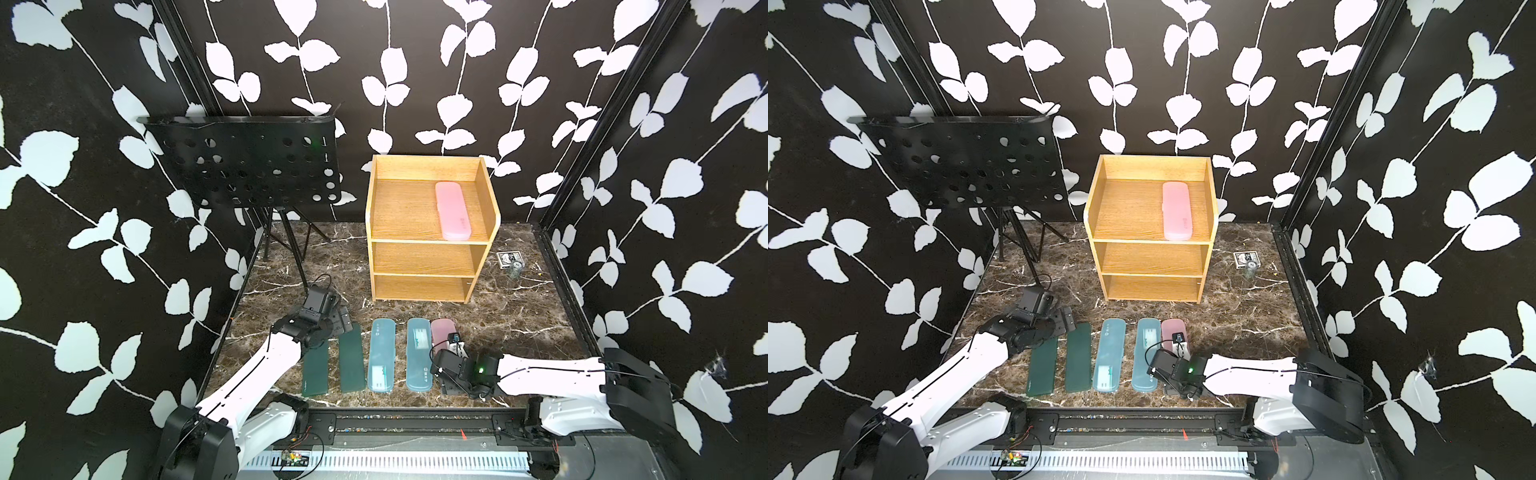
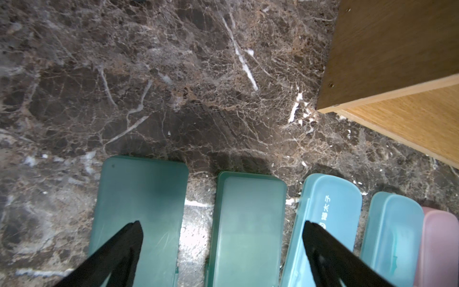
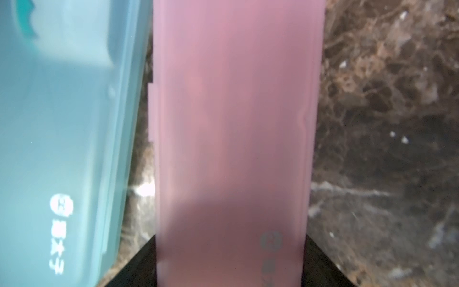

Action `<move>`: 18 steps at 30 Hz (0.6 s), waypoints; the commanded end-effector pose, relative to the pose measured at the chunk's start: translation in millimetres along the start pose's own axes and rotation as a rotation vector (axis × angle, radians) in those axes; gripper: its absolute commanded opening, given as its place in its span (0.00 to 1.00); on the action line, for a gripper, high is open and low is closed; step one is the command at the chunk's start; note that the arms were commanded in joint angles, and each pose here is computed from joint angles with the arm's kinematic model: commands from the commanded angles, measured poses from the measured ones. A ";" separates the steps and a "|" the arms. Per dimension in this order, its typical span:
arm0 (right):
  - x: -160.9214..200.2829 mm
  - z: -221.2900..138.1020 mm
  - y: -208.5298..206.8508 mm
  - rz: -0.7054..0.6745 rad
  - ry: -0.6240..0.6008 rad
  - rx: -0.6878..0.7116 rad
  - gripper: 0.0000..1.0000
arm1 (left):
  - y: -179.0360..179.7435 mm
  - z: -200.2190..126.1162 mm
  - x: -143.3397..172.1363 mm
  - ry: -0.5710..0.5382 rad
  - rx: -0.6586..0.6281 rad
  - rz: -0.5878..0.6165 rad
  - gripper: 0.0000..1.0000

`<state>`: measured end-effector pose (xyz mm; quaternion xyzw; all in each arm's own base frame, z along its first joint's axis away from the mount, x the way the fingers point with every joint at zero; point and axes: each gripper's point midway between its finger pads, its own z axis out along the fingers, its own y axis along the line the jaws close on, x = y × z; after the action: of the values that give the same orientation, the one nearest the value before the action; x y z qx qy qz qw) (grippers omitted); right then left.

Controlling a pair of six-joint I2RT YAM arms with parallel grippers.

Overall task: Place the pencil cases on the shelf according to color
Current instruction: Pick up the pencil case from the center of the board.

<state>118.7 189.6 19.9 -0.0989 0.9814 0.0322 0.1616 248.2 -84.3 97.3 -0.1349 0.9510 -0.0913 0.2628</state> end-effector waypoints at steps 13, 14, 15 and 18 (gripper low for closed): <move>-51.3 -162.5 25.0 -0.162 -0.270 -0.357 0.41 | -5.9 -41.5 -34.4 -0.121 -0.002 0.048 0.99; -54.6 -171.2 31.2 -0.187 -0.285 -0.382 0.41 | -8.1 -42.6 -36.5 -0.126 0.004 0.055 0.99; -61.2 -183.6 38.1 -0.211 -0.313 -0.409 0.41 | -10.0 -43.6 -39.0 -0.133 0.010 0.058 0.99; -90.6 -222.9 51.2 -0.243 -0.435 -0.446 0.41 | -12.9 -43.1 -42.1 -0.138 0.016 0.047 0.99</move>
<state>113.9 219.0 208.6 -0.2094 0.9112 0.2137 0.2832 261.4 -78.9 151.3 -0.1229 0.9329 -0.0884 0.3268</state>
